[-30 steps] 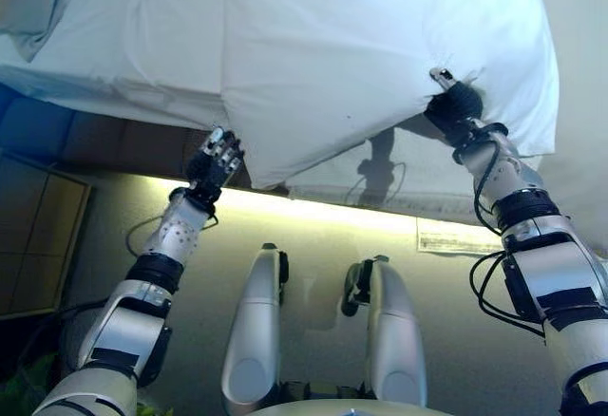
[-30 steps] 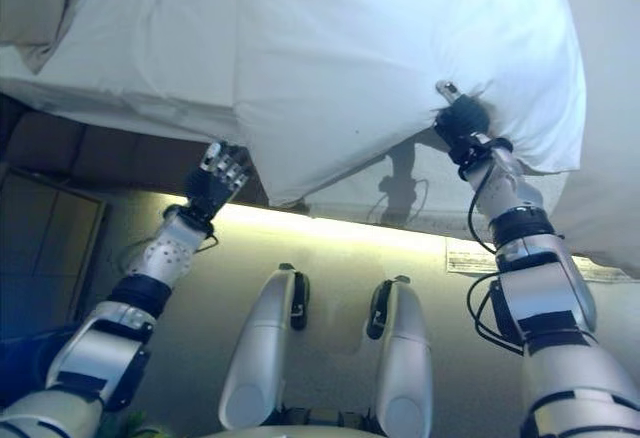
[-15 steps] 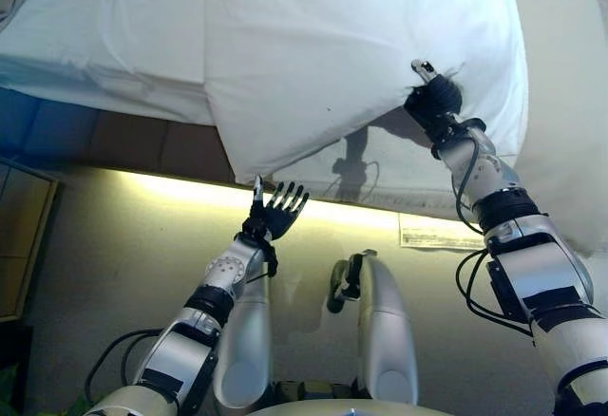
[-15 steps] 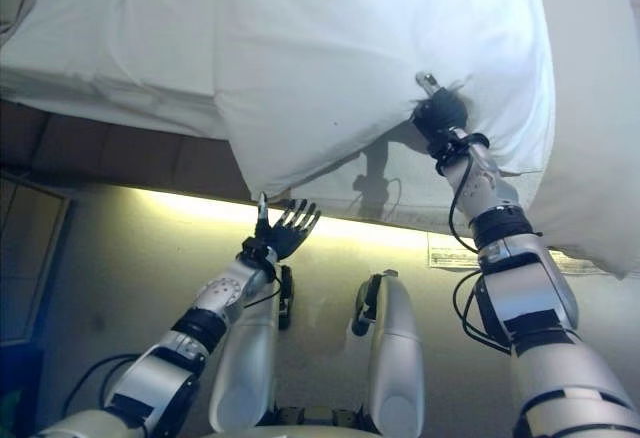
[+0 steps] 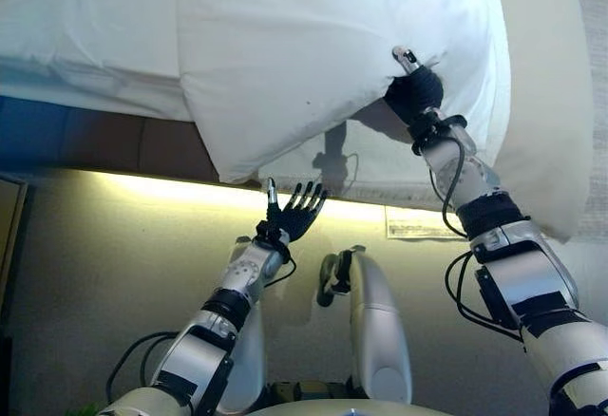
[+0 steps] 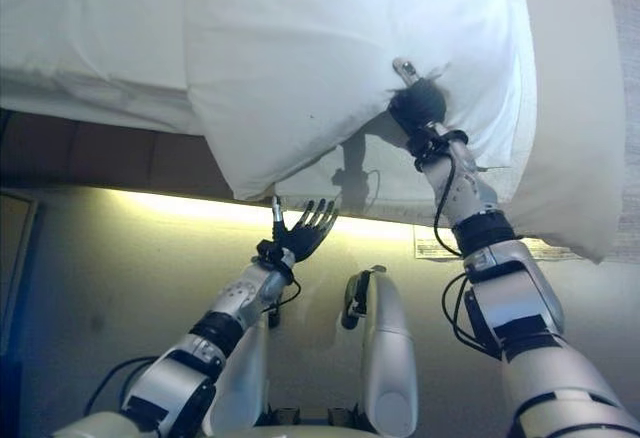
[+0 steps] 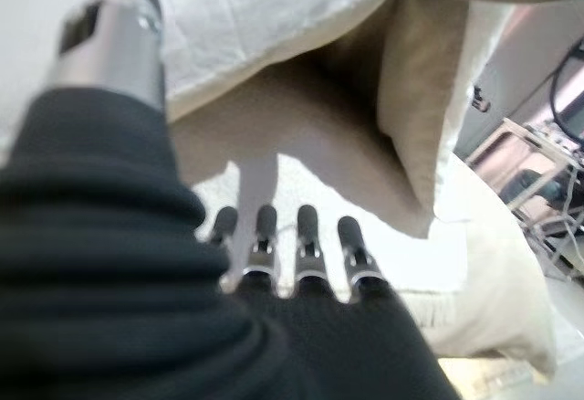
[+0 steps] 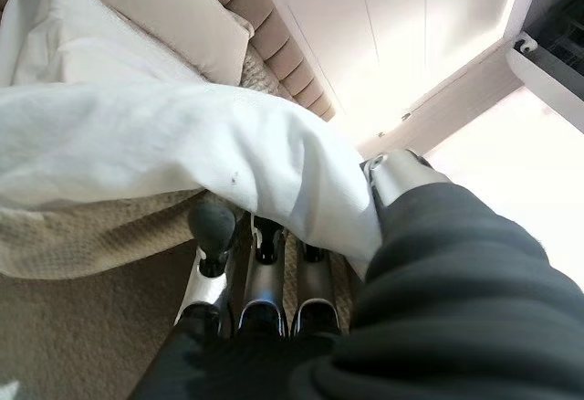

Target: Make the bed neatly

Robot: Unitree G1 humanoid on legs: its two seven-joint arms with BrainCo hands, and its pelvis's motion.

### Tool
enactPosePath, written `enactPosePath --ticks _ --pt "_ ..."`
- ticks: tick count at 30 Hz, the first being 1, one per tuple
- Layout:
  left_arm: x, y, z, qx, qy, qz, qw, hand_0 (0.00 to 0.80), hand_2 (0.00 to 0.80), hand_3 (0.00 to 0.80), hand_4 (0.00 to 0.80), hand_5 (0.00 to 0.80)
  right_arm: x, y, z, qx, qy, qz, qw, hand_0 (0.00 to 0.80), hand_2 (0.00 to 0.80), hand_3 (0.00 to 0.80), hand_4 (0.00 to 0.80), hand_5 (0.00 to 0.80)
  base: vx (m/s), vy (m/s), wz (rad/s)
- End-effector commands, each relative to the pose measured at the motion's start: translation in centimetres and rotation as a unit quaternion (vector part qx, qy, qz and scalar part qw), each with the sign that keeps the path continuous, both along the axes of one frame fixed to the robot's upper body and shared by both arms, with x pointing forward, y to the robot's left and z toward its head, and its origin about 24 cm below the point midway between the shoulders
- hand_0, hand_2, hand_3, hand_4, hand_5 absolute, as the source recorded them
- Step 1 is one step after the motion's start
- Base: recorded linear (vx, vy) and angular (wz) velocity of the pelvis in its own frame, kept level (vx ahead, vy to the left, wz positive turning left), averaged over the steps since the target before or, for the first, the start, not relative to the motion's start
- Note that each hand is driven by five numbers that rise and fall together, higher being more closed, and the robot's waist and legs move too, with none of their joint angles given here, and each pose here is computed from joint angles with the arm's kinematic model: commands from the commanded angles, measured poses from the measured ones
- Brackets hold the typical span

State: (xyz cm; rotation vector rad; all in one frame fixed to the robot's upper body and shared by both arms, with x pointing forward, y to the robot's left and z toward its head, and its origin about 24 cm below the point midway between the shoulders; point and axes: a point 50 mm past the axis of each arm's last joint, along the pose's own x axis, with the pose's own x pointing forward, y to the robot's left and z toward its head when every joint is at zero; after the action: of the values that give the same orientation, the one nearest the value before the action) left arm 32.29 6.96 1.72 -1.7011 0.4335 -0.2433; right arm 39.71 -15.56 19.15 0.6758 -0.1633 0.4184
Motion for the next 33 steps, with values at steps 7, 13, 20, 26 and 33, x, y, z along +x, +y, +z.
enactPosePath --ticks 7,13,20,26,33 --pt "2.2 -0.9 4.1 -0.074 -0.081 0.066 0.992 0.000 0.000 0.000 0.000 0.000 -3.7 2.9 -1.6 0.049 -0.079 0.111 0.989 0.800 0.800 0.800 0.800 0.800 0.031 0.003 -0.05" --pt "4.0 2.0 6.8 -0.077 -0.130 0.124 0.981 0.000 0.000 0.000 0.000 0.000 -5.2 3.4 -3.9 0.038 -0.067 0.143 0.987 0.800 0.800 0.800 0.800 0.800 0.029 0.007 -0.05" --pt "5.2 7.1 9.1 -0.066 -0.169 0.197 0.963 0.000 0.000 0.000 0.000 0.000 -6.9 2.6 -6.1 0.029 -0.050 0.167 0.984 0.800 0.800 0.800 0.800 0.800 0.043 0.011 -0.01" --pt "5.5 11.1 10.1 -0.050 -0.177 0.258 0.949 0.000 0.000 0.000 0.000 0.000 -7.8 2.3 -6.4 0.022 -0.043 0.179 0.983 0.800 0.800 0.800 0.800 0.800 0.023 0.006 -0.03" --pt "4.7 13.6 9.4 -0.050 -0.178 0.299 0.936 0.000 0.000 0.000 0.000 0.000 -8.4 2.1 -7.3 0.004 -0.029 0.192 0.981 0.800 0.800 0.800 0.800 0.800 -0.004 0.024 0.00"
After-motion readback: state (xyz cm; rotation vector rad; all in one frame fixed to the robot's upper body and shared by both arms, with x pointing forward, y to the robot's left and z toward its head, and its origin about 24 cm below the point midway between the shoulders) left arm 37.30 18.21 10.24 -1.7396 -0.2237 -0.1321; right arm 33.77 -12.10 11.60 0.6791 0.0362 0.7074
